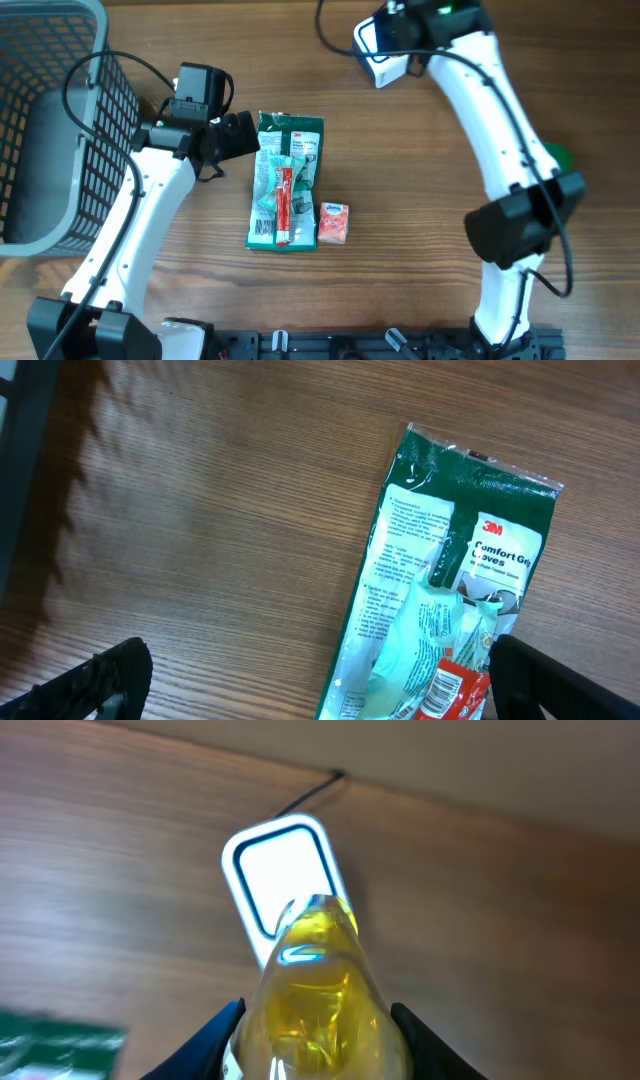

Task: Scan the item barcode
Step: 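Carry the Vim bottle up to the scanner and hold it there, then move the bottle right and set it down beside the green-capped jar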

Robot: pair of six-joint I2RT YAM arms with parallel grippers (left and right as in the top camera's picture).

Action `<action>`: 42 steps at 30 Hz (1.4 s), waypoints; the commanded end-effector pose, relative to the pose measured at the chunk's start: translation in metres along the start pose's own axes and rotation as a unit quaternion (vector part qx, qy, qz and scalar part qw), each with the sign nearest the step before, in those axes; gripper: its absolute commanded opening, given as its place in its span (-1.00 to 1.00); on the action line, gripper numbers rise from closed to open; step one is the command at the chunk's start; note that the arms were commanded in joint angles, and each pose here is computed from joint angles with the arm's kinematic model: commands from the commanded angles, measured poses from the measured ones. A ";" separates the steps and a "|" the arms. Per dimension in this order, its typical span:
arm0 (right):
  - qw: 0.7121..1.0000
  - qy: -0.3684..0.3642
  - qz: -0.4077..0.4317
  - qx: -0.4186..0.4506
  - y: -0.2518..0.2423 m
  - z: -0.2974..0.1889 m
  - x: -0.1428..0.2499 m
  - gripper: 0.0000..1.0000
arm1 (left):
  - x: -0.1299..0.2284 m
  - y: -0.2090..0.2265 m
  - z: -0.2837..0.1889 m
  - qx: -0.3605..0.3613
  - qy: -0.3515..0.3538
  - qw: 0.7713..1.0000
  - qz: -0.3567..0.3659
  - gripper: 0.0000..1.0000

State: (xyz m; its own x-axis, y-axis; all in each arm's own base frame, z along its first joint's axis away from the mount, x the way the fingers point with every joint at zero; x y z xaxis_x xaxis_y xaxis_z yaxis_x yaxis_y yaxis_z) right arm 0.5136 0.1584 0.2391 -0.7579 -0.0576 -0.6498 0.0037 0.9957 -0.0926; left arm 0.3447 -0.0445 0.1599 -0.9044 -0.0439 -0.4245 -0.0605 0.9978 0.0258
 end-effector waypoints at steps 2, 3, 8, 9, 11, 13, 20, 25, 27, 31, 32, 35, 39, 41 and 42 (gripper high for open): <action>0.982 -0.062 -0.126 0.127 0.006 0.002 -0.019 -0.91 | -0.006 0.003 -0.006 -0.003 -0.012 1.000 0.003 1.00; 0.978 -0.069 -0.140 0.138 0.009 0.003 -0.021 -0.91 | -0.006 0.003 -0.006 -0.003 -0.012 1.000 0.003 1.00; 0.952 -0.092 -0.209 0.202 0.027 0.020 -0.025 -0.91 | -0.006 0.003 -0.006 -0.003 -0.012 1.000 0.003 1.00; 0.949 -0.092 -0.218 0.209 0.030 0.026 -0.024 -0.91 | -0.006 0.003 -0.006 -0.003 -0.012 1.000 0.003 1.00; 0.942 -0.087 -0.237 0.223 0.034 0.041 -0.019 -0.91 | -0.006 0.003 -0.006 -0.003 -0.012 1.000 0.003 1.00; 0.936 -0.079 -0.240 0.244 0.033 0.054 -0.012 -0.91 | -0.006 0.003 -0.006 -0.003 -0.012 1.000 0.003 1.00; 0.915 -0.073 -0.239 0.315 0.028 0.084 0.004 -0.91 | -0.006 0.003 -0.006 -0.003 -0.012 1.000 0.003 1.00; 0.914 -0.067 -0.241 0.319 0.030 0.094 0.012 -0.91 | -0.006 0.003 -0.006 -0.003 -0.012 1.000 0.002 1.00; 0.917 -0.071 -0.231 0.317 0.030 0.094 0.012 -0.91 | -0.006 0.003 -0.006 -0.003 -0.012 1.000 0.003 1.00; 0.924 -0.070 -0.232 0.297 0.035 0.098 0.014 -0.74 | -0.006 0.003 -0.006 -0.003 -0.012 1.000 0.003 1.00; 0.923 -0.071 -0.231 0.300 0.034 0.096 0.012 -0.74 | -0.006 0.003 -0.006 -0.003 -0.012 1.000 0.003 1.00; 0.920 -0.082 -0.218 0.315 0.028 0.082 0.003 -0.81 | -0.006 0.003 -0.006 -0.003 -0.012 1.000 0.003 1.00; 0.926 -0.113 -0.182 0.311 0.019 0.044 -0.021 -0.92 | -0.006 0.003 -0.006 -0.003 -0.012 1.000 0.003 1.00; 0.931 -0.131 -0.151 0.305 0.013 0.020 -0.032 -0.92 | -0.006 0.003 -0.006 -0.003 -0.012 1.000 0.003 1.00; 0.936 -0.140 -0.133 0.294 0.010 0.005 -0.038 -0.91 | -0.006 0.003 -0.006 -0.003 -0.012 1.000 0.002 1.00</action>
State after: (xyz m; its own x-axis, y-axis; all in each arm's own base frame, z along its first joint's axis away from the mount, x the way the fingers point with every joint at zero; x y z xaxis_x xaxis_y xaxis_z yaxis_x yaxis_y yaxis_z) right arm 0.5650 0.1827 0.1600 -0.6789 -0.5130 -0.5254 0.0811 0.6588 -0.7479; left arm 0.3447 -0.0445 0.1599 -0.9044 -0.0439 -0.4245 -0.0605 0.9978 0.0258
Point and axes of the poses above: each gripper's point midway between its finger pads, its own z axis out along the fingers, its own y axis along the line the jaws close on, x = y × z, the point moved 1 cm from there along -z, back along the fingers, and after that the axes turned 12 degrees about z, right-handed, at the moved point
